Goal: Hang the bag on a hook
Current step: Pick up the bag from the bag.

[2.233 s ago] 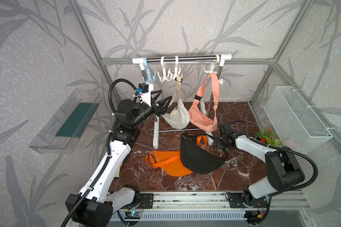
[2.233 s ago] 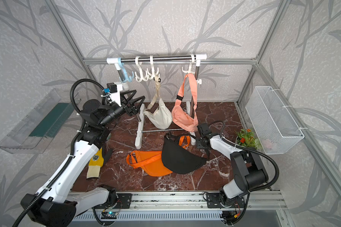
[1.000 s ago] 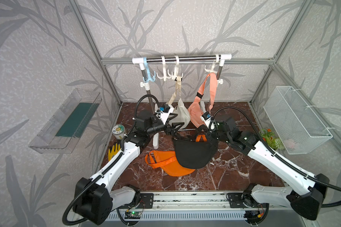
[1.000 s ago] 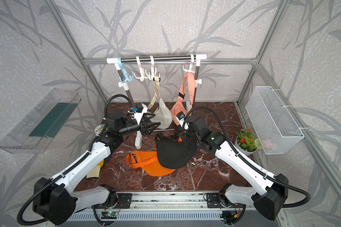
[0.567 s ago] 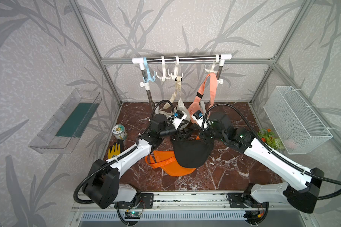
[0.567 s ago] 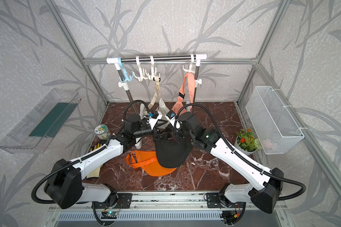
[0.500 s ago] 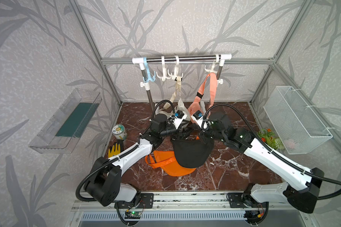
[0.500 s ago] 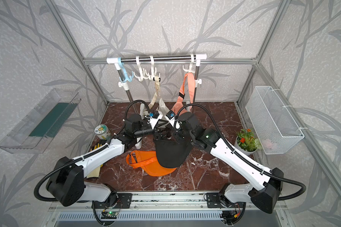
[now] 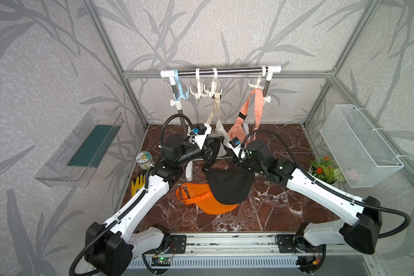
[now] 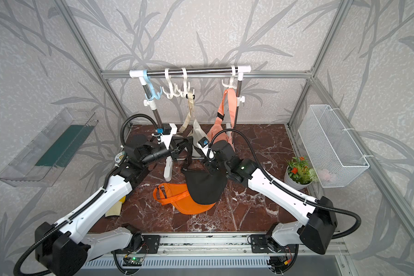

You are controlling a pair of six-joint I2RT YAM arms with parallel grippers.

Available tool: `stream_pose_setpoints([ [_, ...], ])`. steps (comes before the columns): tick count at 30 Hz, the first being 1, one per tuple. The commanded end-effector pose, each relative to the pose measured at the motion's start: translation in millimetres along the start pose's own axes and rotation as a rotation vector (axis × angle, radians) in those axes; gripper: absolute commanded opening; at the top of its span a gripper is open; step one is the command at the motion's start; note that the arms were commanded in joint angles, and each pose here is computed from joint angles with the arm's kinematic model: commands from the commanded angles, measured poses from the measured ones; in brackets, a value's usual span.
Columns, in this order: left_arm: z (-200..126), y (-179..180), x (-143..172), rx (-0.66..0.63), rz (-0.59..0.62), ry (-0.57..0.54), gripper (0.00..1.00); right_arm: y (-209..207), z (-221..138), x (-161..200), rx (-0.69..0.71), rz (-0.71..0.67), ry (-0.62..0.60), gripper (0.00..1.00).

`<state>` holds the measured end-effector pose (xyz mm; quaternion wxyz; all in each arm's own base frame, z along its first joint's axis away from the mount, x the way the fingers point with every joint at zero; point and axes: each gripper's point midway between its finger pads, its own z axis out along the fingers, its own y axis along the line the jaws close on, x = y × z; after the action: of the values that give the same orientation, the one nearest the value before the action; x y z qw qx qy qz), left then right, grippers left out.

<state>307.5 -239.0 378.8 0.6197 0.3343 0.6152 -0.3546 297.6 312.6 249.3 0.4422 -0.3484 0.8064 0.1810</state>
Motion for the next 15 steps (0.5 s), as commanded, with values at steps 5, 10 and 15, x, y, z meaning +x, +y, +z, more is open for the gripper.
stream_pose_setpoints([
  [5, -33.9, 21.4, -39.7, -0.03, -0.076, -0.101, 0.0, -3.6, 15.0, -35.4, 0.024, 0.039, -0.104, 0.0],
  [10, -51.5, 43.5, -57.5, -0.145, -0.032, -0.09, 0.0, -7.9, 1.2, -65.4, 0.039, 0.022, -0.153, 0.0],
  [15, -63.9, 72.2, -68.3, -0.283, -0.033, -0.071, 0.0, -7.5, -13.5, -91.8, 0.033, 0.029, -0.201, 0.0],
])
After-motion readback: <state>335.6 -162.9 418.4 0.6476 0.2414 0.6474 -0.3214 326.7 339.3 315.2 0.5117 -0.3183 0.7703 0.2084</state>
